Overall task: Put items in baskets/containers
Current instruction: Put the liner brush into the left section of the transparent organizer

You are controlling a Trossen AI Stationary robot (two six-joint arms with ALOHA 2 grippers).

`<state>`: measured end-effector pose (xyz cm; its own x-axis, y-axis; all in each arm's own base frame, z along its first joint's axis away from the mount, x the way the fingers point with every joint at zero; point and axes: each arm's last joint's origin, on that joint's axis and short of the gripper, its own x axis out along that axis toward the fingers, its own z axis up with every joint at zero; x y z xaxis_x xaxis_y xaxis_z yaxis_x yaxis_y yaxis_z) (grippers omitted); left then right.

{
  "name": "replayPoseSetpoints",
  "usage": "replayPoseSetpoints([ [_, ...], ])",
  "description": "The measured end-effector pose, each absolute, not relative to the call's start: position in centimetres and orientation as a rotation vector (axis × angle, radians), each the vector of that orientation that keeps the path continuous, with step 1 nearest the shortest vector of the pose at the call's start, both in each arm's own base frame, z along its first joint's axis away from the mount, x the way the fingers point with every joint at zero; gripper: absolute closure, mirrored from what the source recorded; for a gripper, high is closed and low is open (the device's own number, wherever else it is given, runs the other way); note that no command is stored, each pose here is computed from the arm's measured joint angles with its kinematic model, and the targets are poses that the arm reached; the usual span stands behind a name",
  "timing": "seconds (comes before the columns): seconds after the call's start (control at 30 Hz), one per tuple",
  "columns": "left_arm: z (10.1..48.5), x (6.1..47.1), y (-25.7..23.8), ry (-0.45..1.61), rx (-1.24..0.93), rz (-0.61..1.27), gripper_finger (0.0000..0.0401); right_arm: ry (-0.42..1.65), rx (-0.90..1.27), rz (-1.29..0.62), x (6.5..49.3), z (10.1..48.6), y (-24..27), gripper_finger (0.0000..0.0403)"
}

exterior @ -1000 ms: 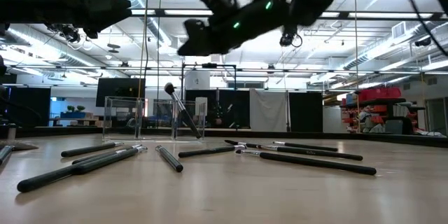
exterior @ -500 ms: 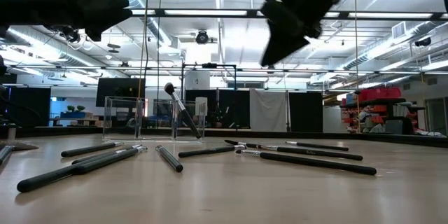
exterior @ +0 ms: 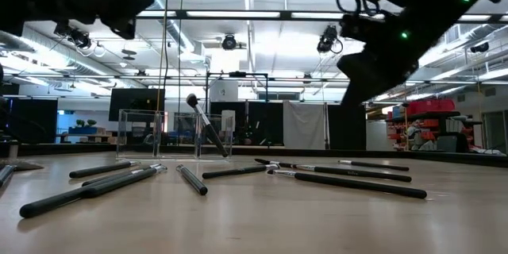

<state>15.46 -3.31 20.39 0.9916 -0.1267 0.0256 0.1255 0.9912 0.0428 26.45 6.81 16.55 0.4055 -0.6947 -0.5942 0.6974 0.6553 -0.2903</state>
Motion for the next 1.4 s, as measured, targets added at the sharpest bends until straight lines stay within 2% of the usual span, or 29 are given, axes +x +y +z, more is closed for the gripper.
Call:
replayPoseSetpoints([
  [0.27, 19.9, 18.1, -3.8, 0.099, 0.146, -0.035, 0.0224, 0.585, 0.081, -0.916, 23.3, 11.9, 5.3, 0.0261],
  [0.47, 20.3, 19.1, -4.0, 0.112, 0.152, -0.01, 0.0224, 0.452, 0.25, -0.913, 21.0, 9.0, 3.4, 0.0261],
  [0.6, 20.7, 19.3, -4.0, 0.101, 0.151, -0.01, 0.0224, 0.459, 0.298, -0.886, 19.9, 7.9, 2.5, 0.0261],
  [0.93, 20.7, 19.3, -4.0, 0.104, 0.152, -0.01, 0.0224, 0.485, 0.298, -1.005, 19.0, 5.0, 1.5, 0.0262],
  [1.07, 20.7, 19.3, -4.0, 0.103, 0.152, -0.01, 0.0224, 0.483, 0.265, -1.009, 19.1, 4.7, 1.4, 0.0288],
  [1.27, 20.7, 19.3, -4.0, 0.104, 0.15, -0.011, 0.0224, 0.499, 0.237, -1.015, 18.9, 4.6, 1.4, 0.0383],
  [1.4, 20.7, 19.3, -4.0, 0.103, 0.149, -0.01, 0.0224, 0.487, 0.241, -1.005, 19.0, 4.6, 1.4, 0.0384],
])
